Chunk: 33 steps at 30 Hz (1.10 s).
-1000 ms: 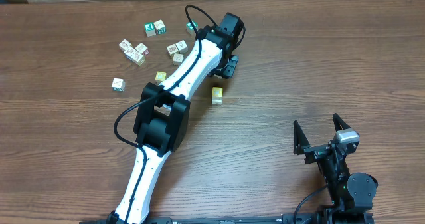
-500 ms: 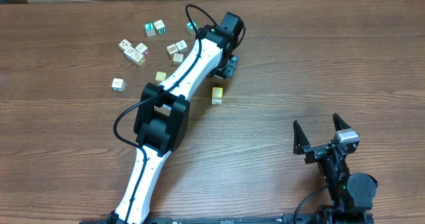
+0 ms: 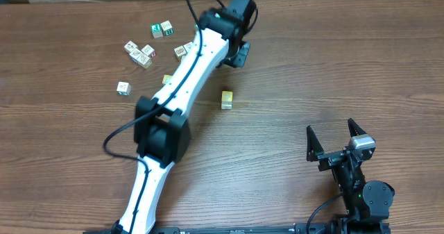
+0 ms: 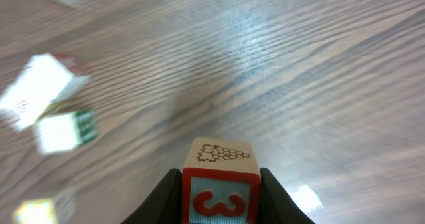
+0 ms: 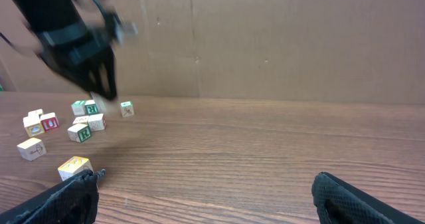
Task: Form a tower
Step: 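Carry the red-edged block over the two-block stack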
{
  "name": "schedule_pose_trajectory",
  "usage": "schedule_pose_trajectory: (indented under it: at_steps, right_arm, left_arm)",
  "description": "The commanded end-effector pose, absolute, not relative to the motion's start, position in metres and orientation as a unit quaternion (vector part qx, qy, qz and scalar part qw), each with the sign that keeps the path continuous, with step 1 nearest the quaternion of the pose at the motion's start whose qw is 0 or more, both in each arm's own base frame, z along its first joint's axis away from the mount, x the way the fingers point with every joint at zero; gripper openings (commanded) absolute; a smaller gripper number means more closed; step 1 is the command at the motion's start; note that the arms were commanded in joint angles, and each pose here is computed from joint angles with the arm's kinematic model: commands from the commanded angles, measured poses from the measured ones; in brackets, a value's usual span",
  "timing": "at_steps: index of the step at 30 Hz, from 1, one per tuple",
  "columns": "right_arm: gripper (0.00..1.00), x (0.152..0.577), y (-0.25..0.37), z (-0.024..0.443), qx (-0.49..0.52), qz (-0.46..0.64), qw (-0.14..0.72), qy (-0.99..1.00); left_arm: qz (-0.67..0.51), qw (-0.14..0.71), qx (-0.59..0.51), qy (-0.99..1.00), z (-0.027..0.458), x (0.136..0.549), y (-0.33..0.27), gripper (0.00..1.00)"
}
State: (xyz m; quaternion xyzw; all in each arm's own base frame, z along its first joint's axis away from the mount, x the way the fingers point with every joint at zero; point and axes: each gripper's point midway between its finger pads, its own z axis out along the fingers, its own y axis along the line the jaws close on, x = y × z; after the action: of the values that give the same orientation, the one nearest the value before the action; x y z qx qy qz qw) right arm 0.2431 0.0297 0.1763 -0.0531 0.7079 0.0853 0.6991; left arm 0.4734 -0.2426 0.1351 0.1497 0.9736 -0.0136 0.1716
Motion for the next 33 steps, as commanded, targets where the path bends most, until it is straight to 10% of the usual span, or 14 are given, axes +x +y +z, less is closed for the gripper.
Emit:
schedule_pose_trajectory:
  at_steps: [1, 33]
  right_arm:
    - [1.0, 0.243, 0.029, 0.174, -0.051, 0.084, 0.701, 0.707]
    - [1.0, 0.243, 0.029, 0.174, -0.051, 0.084, 0.701, 0.707]
  left_arm:
    - [-0.044, 0.249, 0.091, 0.963, 0.226, 0.466, -0.232, 0.21]
    - [0.015, 0.06, 0.002, 0.998, 0.088, 0.376, -0.238, 0.13]
